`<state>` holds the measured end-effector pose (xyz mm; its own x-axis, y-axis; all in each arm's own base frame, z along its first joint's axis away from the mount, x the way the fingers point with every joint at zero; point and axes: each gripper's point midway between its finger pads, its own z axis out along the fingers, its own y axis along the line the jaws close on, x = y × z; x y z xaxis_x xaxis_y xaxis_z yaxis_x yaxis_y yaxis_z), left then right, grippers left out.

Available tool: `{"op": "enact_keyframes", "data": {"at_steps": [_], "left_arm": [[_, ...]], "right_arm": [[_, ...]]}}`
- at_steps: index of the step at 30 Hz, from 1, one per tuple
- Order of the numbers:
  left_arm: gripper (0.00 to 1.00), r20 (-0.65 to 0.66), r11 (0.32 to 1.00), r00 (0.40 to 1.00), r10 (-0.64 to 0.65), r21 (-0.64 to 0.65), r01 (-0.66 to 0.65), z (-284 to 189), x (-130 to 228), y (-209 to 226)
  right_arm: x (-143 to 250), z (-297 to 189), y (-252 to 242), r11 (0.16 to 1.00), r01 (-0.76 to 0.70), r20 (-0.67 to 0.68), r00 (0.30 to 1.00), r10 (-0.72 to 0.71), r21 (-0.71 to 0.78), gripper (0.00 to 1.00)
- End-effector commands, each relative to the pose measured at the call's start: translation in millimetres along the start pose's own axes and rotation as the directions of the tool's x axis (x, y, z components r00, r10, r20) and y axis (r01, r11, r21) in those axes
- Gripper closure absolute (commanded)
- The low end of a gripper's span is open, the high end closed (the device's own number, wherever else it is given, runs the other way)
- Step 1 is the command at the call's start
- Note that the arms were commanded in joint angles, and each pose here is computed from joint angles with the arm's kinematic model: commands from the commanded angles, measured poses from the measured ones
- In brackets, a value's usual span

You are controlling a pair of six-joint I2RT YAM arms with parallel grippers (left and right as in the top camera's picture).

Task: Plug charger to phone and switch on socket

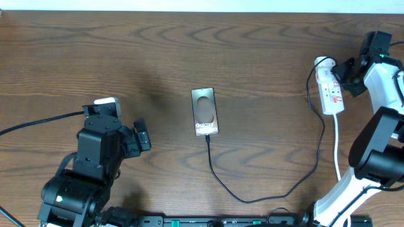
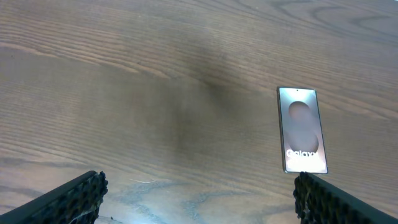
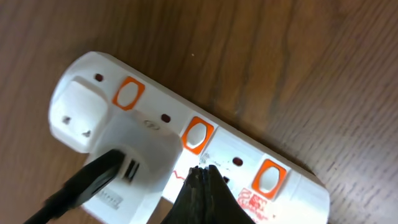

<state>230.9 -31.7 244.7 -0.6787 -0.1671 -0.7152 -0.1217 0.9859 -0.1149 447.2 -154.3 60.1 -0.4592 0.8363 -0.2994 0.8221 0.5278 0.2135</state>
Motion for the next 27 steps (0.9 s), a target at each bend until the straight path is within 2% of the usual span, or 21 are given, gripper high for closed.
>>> {"op": "enact_keyframes", "data": {"at_steps": [1, 13, 20, 23, 27], "left_arm": [[0.02, 0.004, 1.0, 1.0, 0.003, -0.02, -0.003, 0.8, -0.5, 4.0], [0.02, 0.004, 1.0, 1.0, 0.003, -0.02, -0.003, 0.8, -0.5, 4.0], [0.02, 0.004, 1.0, 1.0, 0.003, -0.02, -0.003, 0.8, -0.5, 4.0], [0.02, 0.004, 1.0, 1.0, 0.003, -0.02, -0.003, 0.8, -0.5, 4.0], [0.02, 0.004, 1.0, 1.0, 0.003, -0.02, -0.003, 0.8, -0.5, 4.0]], "right_arm": [[1.2, 6.8, 2.5, 1.0, 0.022, 0.009, 1.0, -0.022, 0.015, 0.99], [-2.9, 9.5, 18.5, 0.99, 0.141, 0.053, 0.989, -0.14, -0.015, 0.99], [-2.2, 9.4, 31.9, 0.946, 0.324, 0.088, 0.943, -0.322, -0.018, 0.99], [-6.2, 8.7, 24.4, 0.912, 0.406, 0.103, 0.906, -0.409, 0.058, 0.99], [-23.5, 4.4, 2.7, 0.898, 0.389, 0.144, 0.896, -0.421, 0.205, 0.99]]}}
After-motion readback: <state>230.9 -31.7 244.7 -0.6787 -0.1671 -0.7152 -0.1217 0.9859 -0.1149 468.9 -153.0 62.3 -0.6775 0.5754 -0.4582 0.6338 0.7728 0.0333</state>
